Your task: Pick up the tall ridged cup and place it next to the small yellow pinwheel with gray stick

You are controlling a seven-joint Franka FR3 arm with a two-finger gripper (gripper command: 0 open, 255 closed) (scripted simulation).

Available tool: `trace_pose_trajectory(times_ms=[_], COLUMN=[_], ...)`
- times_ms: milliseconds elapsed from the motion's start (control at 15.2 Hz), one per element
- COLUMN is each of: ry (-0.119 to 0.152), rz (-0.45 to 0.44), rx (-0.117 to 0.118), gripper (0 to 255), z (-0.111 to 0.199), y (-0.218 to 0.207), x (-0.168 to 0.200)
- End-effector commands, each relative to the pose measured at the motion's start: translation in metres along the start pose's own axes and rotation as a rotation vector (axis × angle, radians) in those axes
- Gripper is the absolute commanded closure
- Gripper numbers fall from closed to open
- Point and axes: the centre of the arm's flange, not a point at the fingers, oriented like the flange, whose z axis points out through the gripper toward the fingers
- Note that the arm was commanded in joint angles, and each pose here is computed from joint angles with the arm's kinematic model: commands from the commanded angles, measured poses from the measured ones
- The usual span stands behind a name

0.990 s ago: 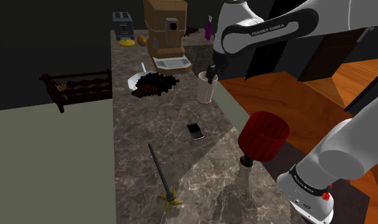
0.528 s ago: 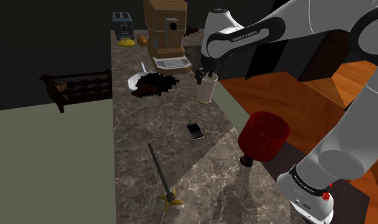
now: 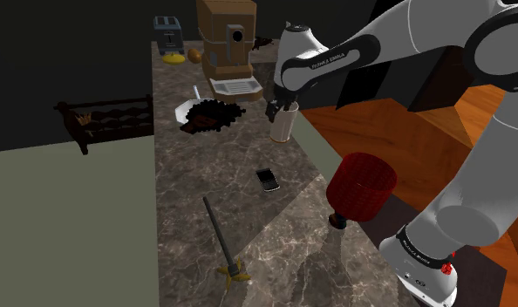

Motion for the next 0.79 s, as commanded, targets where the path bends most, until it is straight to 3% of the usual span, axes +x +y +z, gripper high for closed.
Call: trace_pose_trajectory(times_ms=[0,264,330,726], ry=[0.0,0.0,0.0,0.0], rz=[0.0,0.0,0.0,0.0], rx=[0.0,0.0,0.0,0.0], gripper=[0,0,255,255], z=[0.0006,0.0006,0.0006,0.0005], y=[-0.0004,-0.0003,-0.0003,-0.0003], x=[0.0,0.0,0.0,0.0002])
